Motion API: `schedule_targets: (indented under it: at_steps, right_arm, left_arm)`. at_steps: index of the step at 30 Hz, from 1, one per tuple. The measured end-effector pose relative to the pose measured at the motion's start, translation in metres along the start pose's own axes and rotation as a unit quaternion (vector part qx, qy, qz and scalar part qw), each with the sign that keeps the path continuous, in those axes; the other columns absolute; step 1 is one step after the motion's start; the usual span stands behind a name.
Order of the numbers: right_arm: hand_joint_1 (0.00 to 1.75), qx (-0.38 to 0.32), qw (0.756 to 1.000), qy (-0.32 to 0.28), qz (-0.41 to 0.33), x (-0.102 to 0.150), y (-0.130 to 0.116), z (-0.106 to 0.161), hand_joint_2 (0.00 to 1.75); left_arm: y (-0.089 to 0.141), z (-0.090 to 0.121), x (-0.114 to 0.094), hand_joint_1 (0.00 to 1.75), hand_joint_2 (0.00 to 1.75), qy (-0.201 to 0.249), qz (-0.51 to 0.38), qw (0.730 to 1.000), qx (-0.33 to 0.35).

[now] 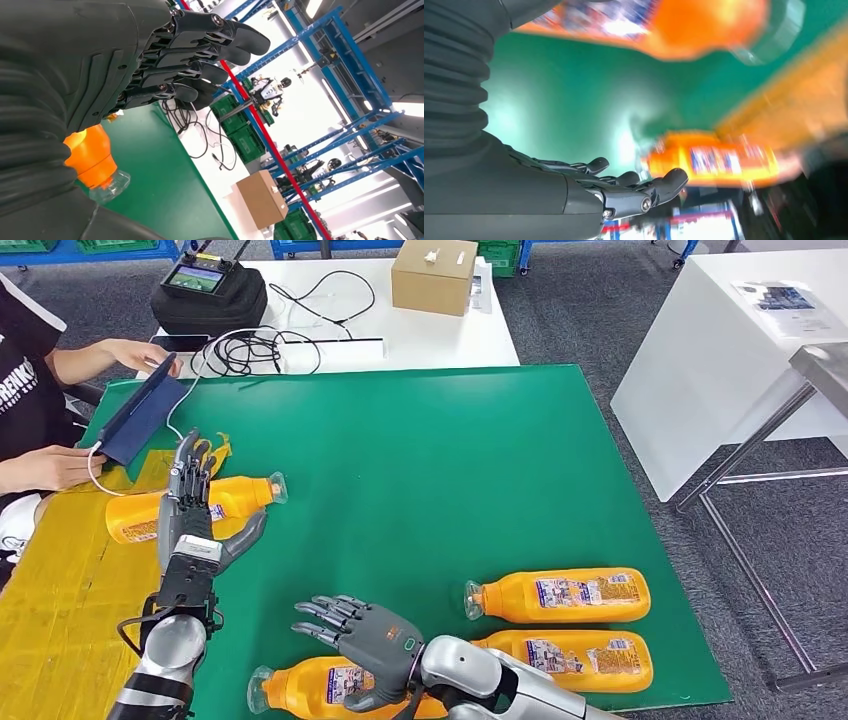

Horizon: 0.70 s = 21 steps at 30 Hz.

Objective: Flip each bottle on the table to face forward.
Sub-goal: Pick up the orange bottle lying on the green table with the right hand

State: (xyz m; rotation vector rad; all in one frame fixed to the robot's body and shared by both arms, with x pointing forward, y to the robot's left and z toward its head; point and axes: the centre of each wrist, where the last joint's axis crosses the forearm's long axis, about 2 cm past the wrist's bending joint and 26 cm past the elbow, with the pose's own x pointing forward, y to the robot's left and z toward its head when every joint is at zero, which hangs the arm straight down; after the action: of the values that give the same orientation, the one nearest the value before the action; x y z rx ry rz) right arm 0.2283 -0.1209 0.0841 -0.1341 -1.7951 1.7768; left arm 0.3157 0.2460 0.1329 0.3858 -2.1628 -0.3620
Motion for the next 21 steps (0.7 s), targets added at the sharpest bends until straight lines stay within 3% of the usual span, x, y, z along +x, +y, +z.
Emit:
schedule_targets:
  at_steps: [8,15,21]
  right_arm:
    - [0.00,-0.049,0.998,-0.026,-0.016,0.023,-0.012,-0.008,1.75]
    - [0.00,-0.019,0.995,-0.071,-0.069,0.022,-0.014,-0.010,1.75]
    - [0.00,0.022,0.995,-0.082,-0.056,0.013,-0.019,-0.014,1.75]
  left_arm:
    - [0.001,0.000,0.000,0.00,1.75,0.003,0.001,1.000,0.006]
    - [0.001,-0.004,-0.001,0.00,1.75,0.002,0.005,1.000,0.005]
    - [0.000,-0.009,-0.002,0.00,1.75,0.000,0.012,1.000,0.009]
